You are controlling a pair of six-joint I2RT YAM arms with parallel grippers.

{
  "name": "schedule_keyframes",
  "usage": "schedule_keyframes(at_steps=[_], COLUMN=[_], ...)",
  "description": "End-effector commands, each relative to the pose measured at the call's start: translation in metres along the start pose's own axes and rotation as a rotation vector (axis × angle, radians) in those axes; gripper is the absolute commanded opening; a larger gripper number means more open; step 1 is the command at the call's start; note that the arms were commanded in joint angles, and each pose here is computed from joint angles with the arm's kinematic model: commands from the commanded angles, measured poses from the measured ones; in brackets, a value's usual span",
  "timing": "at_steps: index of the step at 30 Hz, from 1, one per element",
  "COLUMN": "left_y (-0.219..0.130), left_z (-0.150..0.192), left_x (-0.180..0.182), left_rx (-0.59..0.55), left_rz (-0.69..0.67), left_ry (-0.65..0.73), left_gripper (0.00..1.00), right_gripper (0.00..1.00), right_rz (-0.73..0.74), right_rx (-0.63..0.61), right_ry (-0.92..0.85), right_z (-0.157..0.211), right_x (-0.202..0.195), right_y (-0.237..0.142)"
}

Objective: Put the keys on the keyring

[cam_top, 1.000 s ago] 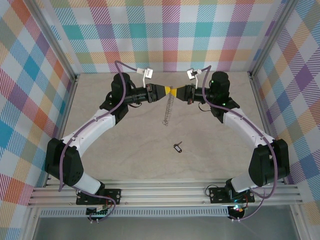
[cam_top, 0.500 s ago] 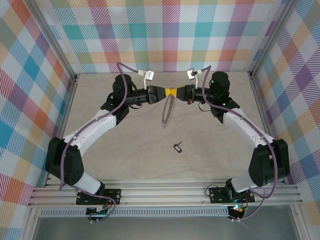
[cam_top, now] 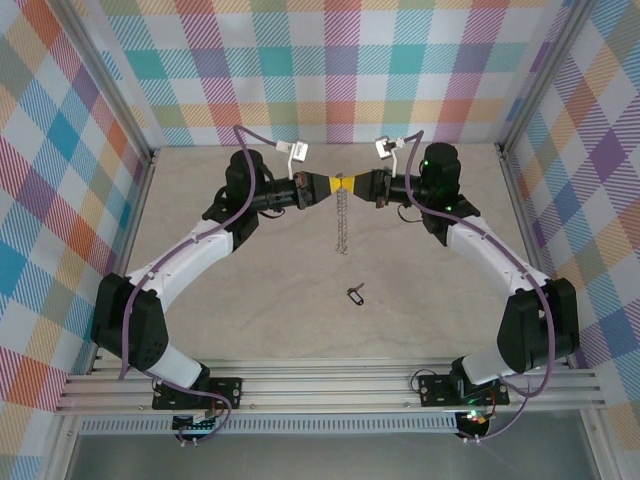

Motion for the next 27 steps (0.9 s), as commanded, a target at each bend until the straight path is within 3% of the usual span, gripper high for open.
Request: schedule_keyframes(at_steps=[1,3,5,9,13,20,27], left_y=[0.005,0.004,0.003,-0.002,-0.007,-0.009,-0.005], left_z=[0.003,0.002,0.000,-0.004,-0.009,-0.013,-0.002], left_x=[-0.010,-0.013,-0.014,-0.024,-0.038,-0.051,-0.049], left_rx=[0.009,-0.001,-0.011,-0.027,-0.033,-0.049,-0.088], left_rz=[0.041,0.042,0.026,0.007,0.008,0.030,0.017], left_ry=[0.040,0.057,0.077,0.154,0.234,0.378,0.604], left_gripper=[0.00,0.00,0.00,0.00,0.00,0.00,0.00], right_gripper=[0.28,0.47,0.56,0.64,0.67,0.67,0.66], right_rz=[0.011,0.054,0.130,0.344,0.456,0.447,0.464], right_rx=[-0.046,-0.067,-0.092,-0.169,-0.203,-0.187,-0.135], right_ry=[-0.038,-0.035,-0.022,0.050,0.111,0.157,0.207], right_z=[-0.014,-0.020,-0.024,-0.020,0.003,0.037,0.067], right_x=[0.008,0.008,0.006,-0.003,-0.007,-0.009,-0.022], right_y=[-0.006,-0.014,-0.027,-0.064,-0.086,-0.088,-0.086])
Point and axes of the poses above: each hand's point on the last joint's axis, 136 mm out from that joint toward the fingers, its own y axis out along the fingers, its own x axis along the line the jaws close on, z = x × y, the point moved 5 cm from there along -y, back along the fingers, and after that the axes turned 15 degrees about -y, right-handed, at the moved point
